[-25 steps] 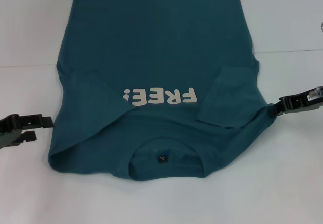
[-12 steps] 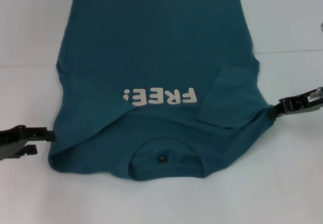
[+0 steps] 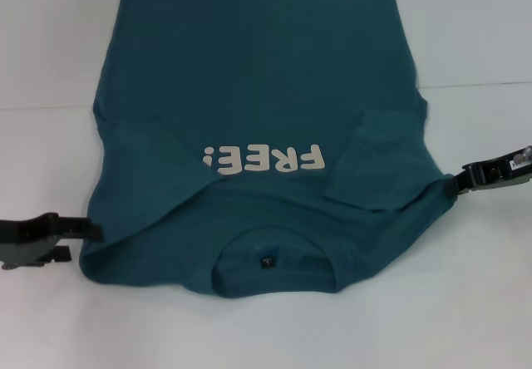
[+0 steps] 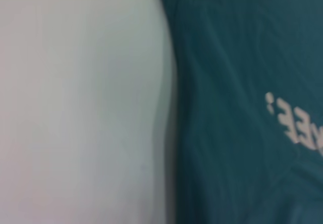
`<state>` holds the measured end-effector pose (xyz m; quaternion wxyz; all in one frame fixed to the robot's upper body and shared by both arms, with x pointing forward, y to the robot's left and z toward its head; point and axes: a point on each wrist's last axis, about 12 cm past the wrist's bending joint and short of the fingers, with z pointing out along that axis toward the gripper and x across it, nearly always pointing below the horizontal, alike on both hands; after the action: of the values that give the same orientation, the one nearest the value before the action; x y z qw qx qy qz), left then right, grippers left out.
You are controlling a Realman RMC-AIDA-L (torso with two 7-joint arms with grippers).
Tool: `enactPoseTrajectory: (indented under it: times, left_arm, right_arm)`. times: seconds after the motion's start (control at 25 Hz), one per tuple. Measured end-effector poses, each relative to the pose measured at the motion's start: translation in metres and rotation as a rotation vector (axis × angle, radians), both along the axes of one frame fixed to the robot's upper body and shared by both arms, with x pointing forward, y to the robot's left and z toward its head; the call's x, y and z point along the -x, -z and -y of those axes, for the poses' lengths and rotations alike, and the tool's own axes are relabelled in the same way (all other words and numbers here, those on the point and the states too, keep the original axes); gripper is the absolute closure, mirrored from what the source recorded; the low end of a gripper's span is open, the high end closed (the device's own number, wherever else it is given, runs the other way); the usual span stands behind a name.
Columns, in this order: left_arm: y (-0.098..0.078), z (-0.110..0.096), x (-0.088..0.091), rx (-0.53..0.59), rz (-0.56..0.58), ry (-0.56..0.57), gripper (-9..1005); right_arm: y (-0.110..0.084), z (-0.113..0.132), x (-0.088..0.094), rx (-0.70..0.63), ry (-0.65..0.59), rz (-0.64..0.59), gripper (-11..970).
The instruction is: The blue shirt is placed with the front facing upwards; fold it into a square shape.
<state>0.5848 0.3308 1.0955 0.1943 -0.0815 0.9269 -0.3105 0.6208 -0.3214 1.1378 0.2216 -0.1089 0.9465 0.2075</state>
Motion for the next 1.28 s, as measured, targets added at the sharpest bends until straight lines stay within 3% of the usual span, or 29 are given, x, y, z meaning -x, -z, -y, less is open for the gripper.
enactPoseTrajectory:
  times: [1.28]
  left_arm:
    - [0.007, 0.017, -0.011, -0.025, -0.019, -0.004, 332]
  right_arm:
    - [0.000, 0.002, 0.001, 0.000, -0.010, 0.005, 917]
